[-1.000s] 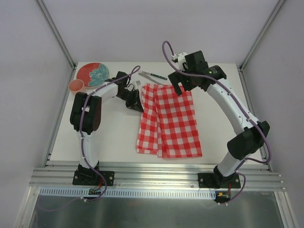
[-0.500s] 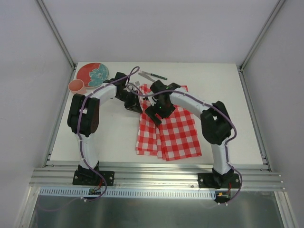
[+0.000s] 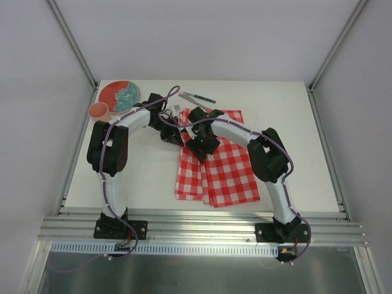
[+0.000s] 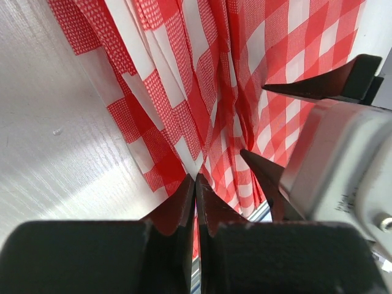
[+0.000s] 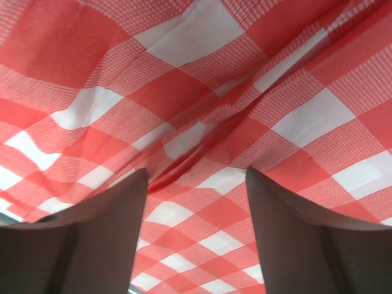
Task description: Set the dinner table for one person
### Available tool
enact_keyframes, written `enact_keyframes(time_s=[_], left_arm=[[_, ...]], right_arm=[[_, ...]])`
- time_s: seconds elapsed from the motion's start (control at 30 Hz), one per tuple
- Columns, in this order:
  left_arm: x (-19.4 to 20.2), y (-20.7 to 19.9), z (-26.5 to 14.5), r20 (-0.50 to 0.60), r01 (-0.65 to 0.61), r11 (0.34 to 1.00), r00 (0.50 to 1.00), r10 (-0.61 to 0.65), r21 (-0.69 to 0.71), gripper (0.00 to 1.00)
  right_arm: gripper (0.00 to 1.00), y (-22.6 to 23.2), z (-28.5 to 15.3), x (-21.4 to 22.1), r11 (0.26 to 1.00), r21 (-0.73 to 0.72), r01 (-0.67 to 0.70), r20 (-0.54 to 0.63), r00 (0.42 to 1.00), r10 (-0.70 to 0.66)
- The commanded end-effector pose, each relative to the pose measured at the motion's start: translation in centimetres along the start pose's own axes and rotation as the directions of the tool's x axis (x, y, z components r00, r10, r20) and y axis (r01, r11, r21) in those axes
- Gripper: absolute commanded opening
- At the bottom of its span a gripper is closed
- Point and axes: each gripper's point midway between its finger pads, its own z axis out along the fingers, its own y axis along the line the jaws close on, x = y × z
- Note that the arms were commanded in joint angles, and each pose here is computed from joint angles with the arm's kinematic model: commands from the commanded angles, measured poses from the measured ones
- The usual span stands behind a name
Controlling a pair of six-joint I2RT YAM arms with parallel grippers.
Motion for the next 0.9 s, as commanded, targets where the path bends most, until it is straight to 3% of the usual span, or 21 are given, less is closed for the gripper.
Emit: enact_keyframes(time_s=[0.0,0.23,0.37,0.47,0.7,0.87], left_arm=[[-0.2,-1.2,-1.1,0.021,-0.016,1.000,1.000,0.016,0.018,0.00],[-0.8,-1.3,-1.0,0.027,-0.016,1.000,1.000,0.016,0.022,0.00],[-1.0,-1.2,-0.9,0.028,-0.016,1.000,0.999,0.015,0.022,0.00],[-1.1,-1.2,-0.8,0.027,-0.014,1.000,1.000,0.014,0.025,0.00],[-1.6,-1.3,-0.7,0.032,-0.021,0.999,0.999,0.020,0.029,0.00],[-1.6,-1.0,-0.4,0.027,-0.022,0.999,0.999,0.022,0.023,0.00]], right_arm=[[0.65,-0.8,-0.2,-0.7,0.999,0.036,0.032,0.009,0.999,-0.032],[0.47,-0.9,0.4,0.0,0.998,0.031,0.045,-0.017,0.999,-0.045],[0.17,-1.7,-1.1,-0.1,0.995,0.073,0.066,-0.004,0.998,-0.065],[0.01,-3.3,-2.9,1.1,0.994,0.101,0.037,-0.002,0.999,-0.037],[0.01,-9.4,-11.5,8.1,0.970,0.223,-0.099,0.015,0.995,0.099],[0.01,-16.0,-14.7,16.1,0.889,0.284,-0.358,0.024,0.930,0.367]])
